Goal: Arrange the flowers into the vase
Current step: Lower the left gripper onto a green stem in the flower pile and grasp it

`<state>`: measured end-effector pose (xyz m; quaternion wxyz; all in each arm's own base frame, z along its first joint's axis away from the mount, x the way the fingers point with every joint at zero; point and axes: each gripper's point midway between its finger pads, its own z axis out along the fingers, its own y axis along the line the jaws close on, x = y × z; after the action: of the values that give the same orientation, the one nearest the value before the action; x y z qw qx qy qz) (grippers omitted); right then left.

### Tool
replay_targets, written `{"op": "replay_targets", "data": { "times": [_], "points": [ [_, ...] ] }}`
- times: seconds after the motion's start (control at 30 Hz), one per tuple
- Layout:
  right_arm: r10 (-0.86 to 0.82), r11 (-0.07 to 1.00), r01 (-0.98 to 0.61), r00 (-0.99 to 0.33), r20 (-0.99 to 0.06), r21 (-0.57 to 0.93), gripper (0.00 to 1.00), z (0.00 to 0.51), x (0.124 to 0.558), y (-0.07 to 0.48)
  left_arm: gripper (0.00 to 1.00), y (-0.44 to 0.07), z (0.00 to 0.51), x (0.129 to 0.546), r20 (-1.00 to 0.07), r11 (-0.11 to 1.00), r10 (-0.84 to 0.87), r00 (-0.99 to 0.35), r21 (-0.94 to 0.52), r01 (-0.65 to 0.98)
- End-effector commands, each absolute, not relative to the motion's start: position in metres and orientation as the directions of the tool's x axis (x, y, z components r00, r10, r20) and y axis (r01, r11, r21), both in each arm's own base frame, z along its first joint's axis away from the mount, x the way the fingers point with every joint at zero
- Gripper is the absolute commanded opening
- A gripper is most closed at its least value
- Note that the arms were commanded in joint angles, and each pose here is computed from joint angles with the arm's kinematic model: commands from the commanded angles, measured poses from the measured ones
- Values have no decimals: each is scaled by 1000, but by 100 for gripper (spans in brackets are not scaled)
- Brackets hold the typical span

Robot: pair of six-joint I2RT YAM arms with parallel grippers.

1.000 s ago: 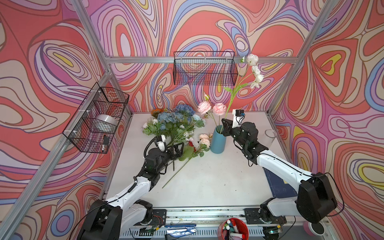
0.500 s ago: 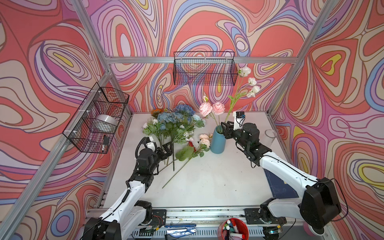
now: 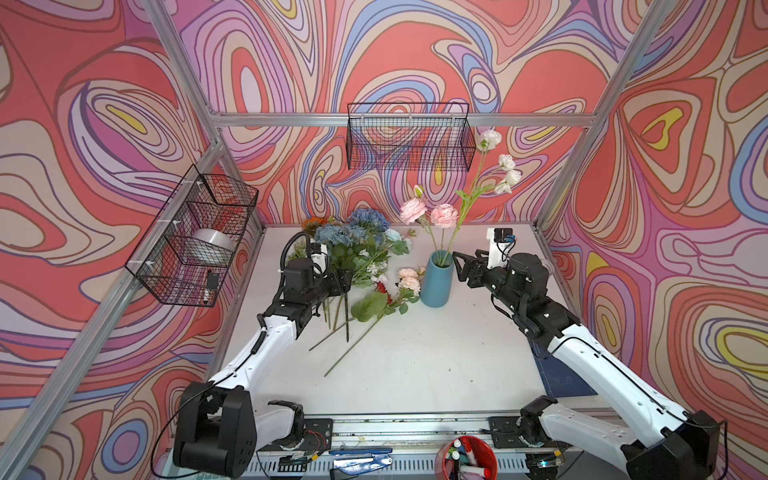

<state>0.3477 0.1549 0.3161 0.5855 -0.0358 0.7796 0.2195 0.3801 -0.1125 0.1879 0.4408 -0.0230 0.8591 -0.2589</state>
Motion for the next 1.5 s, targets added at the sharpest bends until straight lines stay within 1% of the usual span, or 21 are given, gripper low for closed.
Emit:
{"op": "replay_targets", "data": {
  "times": [0.0, 0.07, 0.23, 0.5, 0.67, 0.77, 0.83, 0.97, 1.1, 1.3, 1.43, 1.47],
  "points": [
    [208, 898, -307, -334, -919, 315, 77, 319, 345, 154, 69, -122, 163, 374, -702, 879, -161, -694, -421, 221],
    [208, 897, -308, -340, -917, 317, 77, 318, 346, 155, 66, -126, 152, 376, -687, 900, -106, -719, -373, 224],
    [204, 896, -308, -355, -912, 320, 77, 313, 349, 158, 62, -132, 128, 380, -653, 935, 1, -757, -269, 232],
    [191, 897, -311, -370, -909, 315, 77, 311, 350, 160, 58, -127, 105, 392, -607, 963, 77, -791, -160, 217],
    [192, 896, -314, -365, -911, 314, 77, 315, 349, 159, 58, -136, 111, 397, -617, 959, 112, -779, -138, 246],
    [195, 895, -314, -361, -912, 316, 77, 317, 349, 159, 61, -149, 123, 393, -627, 947, 133, -767, -149, 286],
    [197, 895, -314, -359, -912, 317, 77, 318, 349, 159, 63, -157, 137, 395, -656, 938, 135, -743, -157, 309],
    [201, 893, -314, -360, -911, 321, 77, 318, 349, 159, 61, -148, 147, 406, -686, 951, 166, -708, -80, 300],
    [202, 893, -314, -359, -911, 321, 77, 320, 349, 159, 55, -138, 134, 415, -631, 953, 247, -735, 22, 302],
    [200, 897, -311, -348, -916, 313, 77, 325, 347, 156, 51, -138, 106, 422, -562, 947, 291, -774, 53, 318],
    [200, 899, -307, -346, -917, 312, 77, 326, 345, 155, 45, -132, 94, 423, -528, 944, 316, -789, 91, 317],
    [201, 899, -307, -345, -917, 312, 77, 327, 345, 155, 42, -131, 92, 424, -523, 943, 322, -789, 100, 318]
  ]
}}
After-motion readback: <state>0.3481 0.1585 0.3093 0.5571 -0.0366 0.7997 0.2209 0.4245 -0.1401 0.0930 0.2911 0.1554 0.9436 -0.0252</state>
